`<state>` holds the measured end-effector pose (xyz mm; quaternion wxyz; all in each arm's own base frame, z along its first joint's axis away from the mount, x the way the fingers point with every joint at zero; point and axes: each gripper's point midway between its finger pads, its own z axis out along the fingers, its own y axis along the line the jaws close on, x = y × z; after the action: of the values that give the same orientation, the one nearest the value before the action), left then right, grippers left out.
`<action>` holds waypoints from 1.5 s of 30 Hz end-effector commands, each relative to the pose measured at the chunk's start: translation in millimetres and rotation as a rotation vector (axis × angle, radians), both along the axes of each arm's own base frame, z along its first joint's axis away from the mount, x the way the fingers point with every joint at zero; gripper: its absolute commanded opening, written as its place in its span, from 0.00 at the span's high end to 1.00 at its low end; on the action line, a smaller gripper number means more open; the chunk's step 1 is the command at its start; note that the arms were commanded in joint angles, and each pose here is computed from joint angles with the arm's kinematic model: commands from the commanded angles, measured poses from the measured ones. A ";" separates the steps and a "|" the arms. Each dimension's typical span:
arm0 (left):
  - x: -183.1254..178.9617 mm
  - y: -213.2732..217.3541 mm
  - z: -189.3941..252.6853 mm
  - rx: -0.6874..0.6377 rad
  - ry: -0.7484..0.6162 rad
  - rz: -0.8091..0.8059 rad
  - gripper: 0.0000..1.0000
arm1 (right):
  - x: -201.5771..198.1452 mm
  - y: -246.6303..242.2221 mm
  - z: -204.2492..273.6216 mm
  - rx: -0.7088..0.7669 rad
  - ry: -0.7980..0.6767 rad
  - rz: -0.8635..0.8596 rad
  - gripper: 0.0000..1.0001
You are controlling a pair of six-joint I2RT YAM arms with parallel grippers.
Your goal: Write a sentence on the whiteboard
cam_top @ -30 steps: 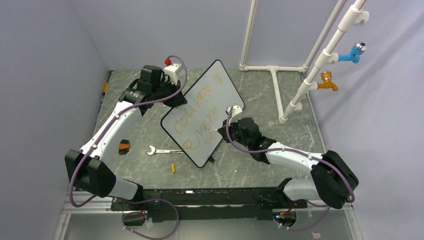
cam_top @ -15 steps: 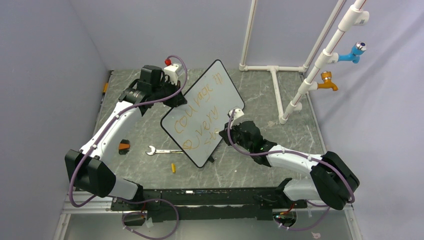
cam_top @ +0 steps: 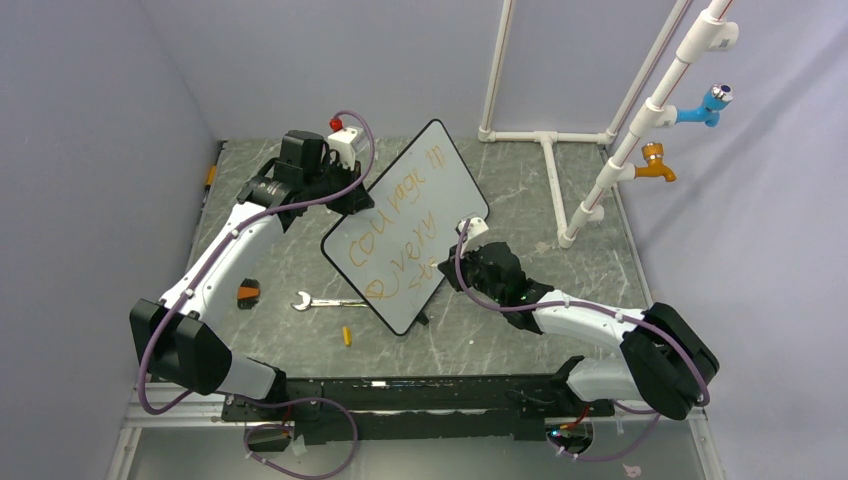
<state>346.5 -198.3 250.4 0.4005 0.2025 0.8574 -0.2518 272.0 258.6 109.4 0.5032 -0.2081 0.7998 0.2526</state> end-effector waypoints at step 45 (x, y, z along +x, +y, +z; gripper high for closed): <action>9.2 43.1 -25.9 0.251 -0.028 0.080 1.00 | 27.3 -19.4 33.4 0.006 -0.067 -0.154 1.00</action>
<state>346.6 -198.5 250.5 0.4006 0.2023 0.8573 -0.2521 289.0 238.4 112.7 0.5100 -0.1803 0.8196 0.1889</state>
